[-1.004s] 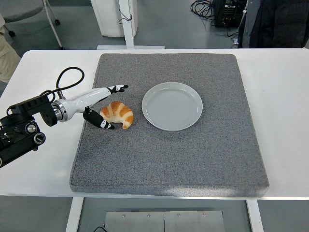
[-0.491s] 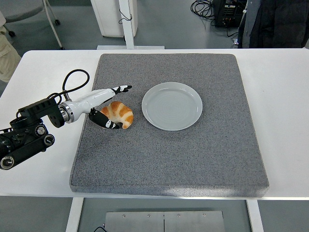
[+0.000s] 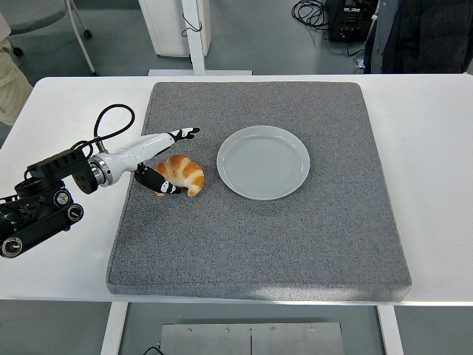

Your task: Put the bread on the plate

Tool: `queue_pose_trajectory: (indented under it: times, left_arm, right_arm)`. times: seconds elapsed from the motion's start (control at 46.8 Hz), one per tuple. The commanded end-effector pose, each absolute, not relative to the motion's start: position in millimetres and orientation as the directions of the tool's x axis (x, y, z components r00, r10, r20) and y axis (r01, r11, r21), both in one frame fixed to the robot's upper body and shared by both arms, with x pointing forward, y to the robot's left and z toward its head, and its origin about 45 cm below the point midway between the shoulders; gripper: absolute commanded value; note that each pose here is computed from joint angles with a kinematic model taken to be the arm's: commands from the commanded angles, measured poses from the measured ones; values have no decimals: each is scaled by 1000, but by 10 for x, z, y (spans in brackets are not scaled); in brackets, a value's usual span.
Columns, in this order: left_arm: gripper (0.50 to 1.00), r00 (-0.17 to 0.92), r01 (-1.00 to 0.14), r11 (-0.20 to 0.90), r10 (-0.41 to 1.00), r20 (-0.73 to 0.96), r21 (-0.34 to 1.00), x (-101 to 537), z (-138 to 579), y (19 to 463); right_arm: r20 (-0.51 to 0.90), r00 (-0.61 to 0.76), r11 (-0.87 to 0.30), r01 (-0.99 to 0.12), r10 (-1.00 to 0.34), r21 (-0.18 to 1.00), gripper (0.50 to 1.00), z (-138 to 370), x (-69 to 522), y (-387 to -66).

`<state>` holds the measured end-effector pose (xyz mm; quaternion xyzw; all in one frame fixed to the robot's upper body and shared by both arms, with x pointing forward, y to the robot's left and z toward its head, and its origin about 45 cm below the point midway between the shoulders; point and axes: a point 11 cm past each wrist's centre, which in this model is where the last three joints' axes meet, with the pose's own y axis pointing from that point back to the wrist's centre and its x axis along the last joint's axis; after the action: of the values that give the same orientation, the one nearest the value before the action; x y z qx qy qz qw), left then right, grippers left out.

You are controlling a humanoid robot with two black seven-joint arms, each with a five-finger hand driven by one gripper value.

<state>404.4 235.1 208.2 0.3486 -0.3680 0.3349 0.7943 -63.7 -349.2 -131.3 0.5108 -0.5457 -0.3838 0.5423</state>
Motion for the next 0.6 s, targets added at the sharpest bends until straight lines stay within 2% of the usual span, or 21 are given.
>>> queue_pose_trajectory:
  times: [0.0,0.064,0.214,0.299,0.363,0.577]
  left_arm:
    - [836,516,-779,538,262,815,321,4014,2034,2342]
    - [786,524,-773,541,253,813,331,3993,2001,2338]
    - [718,528,-772,542,255,810,333,3986,1989,2332]
    - [577,528,-772,543,256,810,331,3990,1994,2324]
    - [500,526,-772,544,258,810,328,3994,2007,2318]
    - [500,508,-758,588,260,821,283,4033,2165,2247]
  right_arm:
    - [200,110,184,-141,-974,973,1000,-1313,-637,-3492]
    - [200,110,184,-141,-974,973,1000,-1313,-637,-3492]
    - [200,110,184,-141,-974,973,1000,-1313,-637,-3492]
    - [200,110,184,-141,-974,973,1000,-1313,-637,-3492]
    - [200,110,184,-141,-974,973,1000,-1313,-637,-3492]
    - [200,110,184,-141,-974,973,1000,-1313,-637,-3492]
